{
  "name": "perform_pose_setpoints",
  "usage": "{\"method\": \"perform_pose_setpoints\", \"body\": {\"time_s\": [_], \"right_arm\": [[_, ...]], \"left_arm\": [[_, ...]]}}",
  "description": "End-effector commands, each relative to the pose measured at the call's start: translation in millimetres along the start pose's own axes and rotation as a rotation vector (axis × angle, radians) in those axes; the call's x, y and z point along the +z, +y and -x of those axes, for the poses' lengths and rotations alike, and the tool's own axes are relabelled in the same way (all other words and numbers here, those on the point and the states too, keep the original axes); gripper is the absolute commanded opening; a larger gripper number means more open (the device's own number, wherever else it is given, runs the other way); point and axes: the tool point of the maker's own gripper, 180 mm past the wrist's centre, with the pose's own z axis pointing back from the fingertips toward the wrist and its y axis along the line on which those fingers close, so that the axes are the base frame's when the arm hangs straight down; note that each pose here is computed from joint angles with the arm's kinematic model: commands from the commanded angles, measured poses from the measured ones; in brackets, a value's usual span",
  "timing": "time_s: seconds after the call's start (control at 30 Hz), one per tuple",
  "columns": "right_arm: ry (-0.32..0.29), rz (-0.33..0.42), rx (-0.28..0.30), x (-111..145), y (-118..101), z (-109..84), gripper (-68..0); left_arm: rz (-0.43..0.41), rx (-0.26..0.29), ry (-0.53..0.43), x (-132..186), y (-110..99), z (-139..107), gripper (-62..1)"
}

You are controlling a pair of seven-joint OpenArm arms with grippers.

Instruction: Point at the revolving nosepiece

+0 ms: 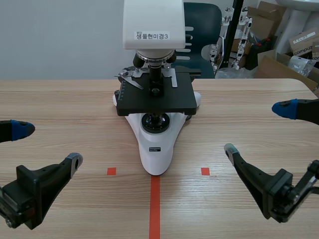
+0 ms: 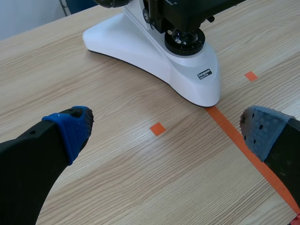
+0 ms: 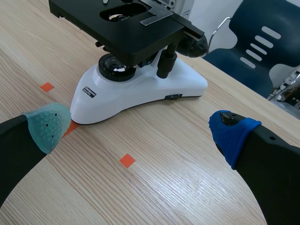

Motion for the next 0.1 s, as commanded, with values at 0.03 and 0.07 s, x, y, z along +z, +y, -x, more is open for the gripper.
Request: {"method": "perform_pose_setpoints", "body": {"time_s": [0.03,0.07], "right_arm": [[-0.031,0.002,0.013,-1.7,-4.3,-8.2,0.4],[-0.031,0.002,0.013,-1.7,-4.3,-8.2,0.4]], "left_arm": [[-0.001,0.0,-0.026,0.0,-0.2,-7.4,1.4],[-0.001,0.0,-0.026,0.0,-0.2,-7.4,1.4]]}}
